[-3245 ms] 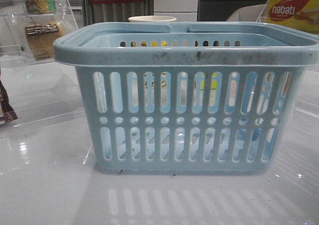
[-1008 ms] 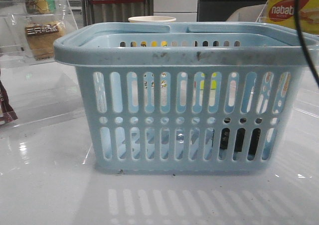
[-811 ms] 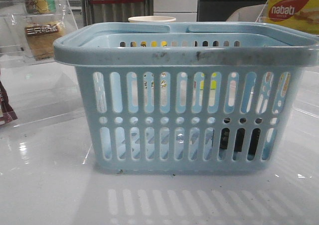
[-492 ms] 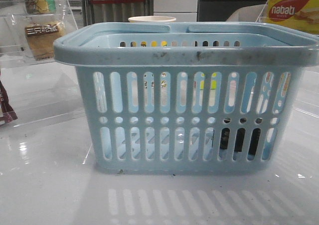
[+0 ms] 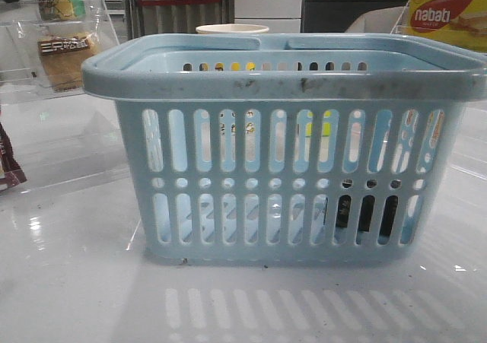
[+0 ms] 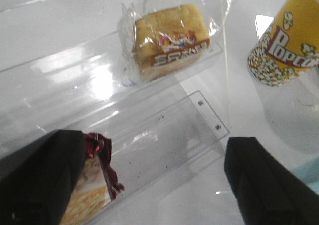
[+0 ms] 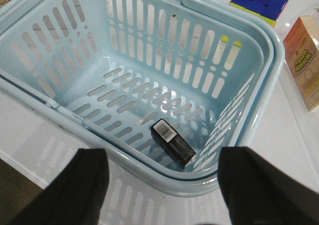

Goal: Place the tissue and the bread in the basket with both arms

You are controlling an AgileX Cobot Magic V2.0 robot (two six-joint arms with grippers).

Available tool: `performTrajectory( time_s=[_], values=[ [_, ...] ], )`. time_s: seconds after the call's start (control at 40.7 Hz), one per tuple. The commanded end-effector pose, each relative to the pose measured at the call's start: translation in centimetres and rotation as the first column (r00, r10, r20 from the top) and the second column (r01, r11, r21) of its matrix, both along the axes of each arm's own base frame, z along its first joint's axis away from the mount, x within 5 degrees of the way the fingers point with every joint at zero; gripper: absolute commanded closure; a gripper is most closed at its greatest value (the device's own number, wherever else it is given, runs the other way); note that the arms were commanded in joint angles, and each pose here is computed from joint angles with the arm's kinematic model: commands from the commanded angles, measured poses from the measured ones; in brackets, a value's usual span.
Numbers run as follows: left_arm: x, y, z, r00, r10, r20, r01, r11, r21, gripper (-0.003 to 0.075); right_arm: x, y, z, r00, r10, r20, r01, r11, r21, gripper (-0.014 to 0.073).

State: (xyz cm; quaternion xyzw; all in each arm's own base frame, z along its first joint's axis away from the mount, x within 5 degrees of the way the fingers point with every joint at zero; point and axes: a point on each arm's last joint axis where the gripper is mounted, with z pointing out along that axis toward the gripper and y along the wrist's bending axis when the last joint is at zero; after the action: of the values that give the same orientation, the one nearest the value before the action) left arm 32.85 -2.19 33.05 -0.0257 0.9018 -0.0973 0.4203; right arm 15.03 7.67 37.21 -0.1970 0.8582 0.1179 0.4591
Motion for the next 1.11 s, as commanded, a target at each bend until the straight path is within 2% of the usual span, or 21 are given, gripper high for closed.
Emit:
performTrajectory(
  time_s=[0.0,0.369,0.713,0.836,1.082],
  values=[
    [2.1,0.3,2.4,0.992,0.039,0.122,-0.034,0.998,-0.047,0.0095,0.1,0.0,1.5,0.995,0.005,0.096,-0.007,1.000,0.024,0.0031],
    [9.1,0.0,0.5,0.990,0.064,0.127,-0.051,0.993,-0.107,0.0096,0.1,0.0,1.5,0.995,0.005,0.095,-0.007,1.000,0.024,0.0031],
    [11.2,0.2,-1.6,0.984,0.097,0.153,-0.082,0.991,-0.104,0.0105,0.1,0.0,1.5,0.995,0.005,0.095,-0.007,1.000,0.024,0.0031],
    [11.2,0.2,-1.7,0.984,0.097,0.150,-0.082,0.991,-0.103,0.0198,0.1,0.0,1.5,0.995,0.005,0.095,-0.007,1.000,0.024,0.0031],
    [11.1,0.2,-1.8,0.986,0.092,0.136,-0.078,0.992,-0.103,0.0467,0.1,0.0,1.5,0.995,0.005,0.095,-0.007,1.000,0.024,0.0031]
  ],
)
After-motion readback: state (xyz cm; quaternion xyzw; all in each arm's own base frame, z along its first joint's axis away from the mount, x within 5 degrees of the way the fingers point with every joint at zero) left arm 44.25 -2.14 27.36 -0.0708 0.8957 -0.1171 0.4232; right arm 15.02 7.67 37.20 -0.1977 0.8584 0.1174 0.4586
